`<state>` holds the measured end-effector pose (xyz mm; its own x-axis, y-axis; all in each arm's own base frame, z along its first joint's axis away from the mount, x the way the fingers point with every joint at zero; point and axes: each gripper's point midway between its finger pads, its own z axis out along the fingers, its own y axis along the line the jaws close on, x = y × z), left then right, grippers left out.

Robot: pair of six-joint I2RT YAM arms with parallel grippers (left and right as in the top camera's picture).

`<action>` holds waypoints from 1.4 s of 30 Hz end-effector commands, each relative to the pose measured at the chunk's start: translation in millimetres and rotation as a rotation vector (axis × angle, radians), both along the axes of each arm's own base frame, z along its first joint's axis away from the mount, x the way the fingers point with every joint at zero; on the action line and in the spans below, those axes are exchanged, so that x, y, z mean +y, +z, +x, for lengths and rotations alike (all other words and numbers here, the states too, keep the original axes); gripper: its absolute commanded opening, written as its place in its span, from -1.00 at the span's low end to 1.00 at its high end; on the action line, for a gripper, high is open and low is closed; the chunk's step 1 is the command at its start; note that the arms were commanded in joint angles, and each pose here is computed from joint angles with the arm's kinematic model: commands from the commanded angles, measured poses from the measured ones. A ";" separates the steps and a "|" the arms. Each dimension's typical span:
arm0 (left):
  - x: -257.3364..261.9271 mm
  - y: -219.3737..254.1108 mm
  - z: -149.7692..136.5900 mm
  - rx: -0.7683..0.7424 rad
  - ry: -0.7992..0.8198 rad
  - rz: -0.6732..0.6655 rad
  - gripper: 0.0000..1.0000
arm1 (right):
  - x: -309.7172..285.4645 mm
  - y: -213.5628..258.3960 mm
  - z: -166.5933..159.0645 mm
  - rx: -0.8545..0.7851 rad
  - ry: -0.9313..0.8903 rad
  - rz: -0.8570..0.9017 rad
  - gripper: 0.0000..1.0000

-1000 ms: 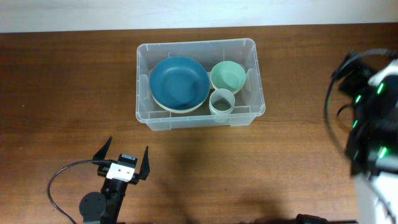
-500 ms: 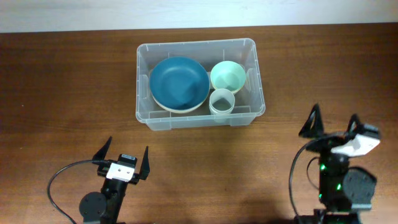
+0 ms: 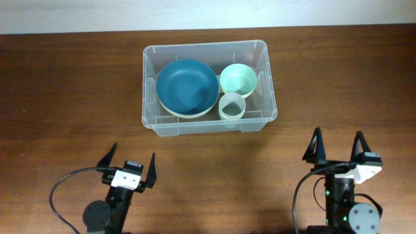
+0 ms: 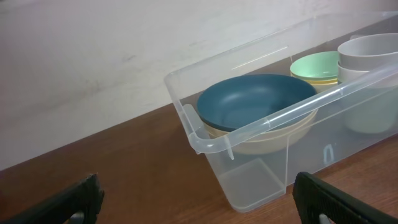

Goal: Pack container

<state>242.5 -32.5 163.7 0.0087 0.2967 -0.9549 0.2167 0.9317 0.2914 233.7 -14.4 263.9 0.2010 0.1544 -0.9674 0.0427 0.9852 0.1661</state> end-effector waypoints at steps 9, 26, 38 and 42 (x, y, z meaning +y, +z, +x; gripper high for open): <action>-0.8 -2.8 -0.2 0.007 -0.007 -0.012 0.99 | 16.5 -29.3 4.6 0.015 0.093 -0.049 0.98; -0.8 -2.8 -0.2 0.007 -0.007 -0.012 0.99 | 31.3 -86.7 11.9 0.179 0.170 -0.190 0.98; -0.8 -2.8 -0.2 0.007 -0.007 -0.012 0.99 | 32.4 -105.5 11.6 0.256 0.184 -0.188 0.98; -0.8 -2.8 -0.2 0.007 -0.007 -0.012 0.99 | 32.4 -106.2 11.8 0.259 0.184 -0.187 0.98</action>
<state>242.5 -32.5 163.7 0.0087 0.2967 -0.9549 0.2167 0.9317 0.2914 245.7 15.4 160.8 -0.0619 -0.0097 -0.9980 -0.1033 0.9946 -0.0032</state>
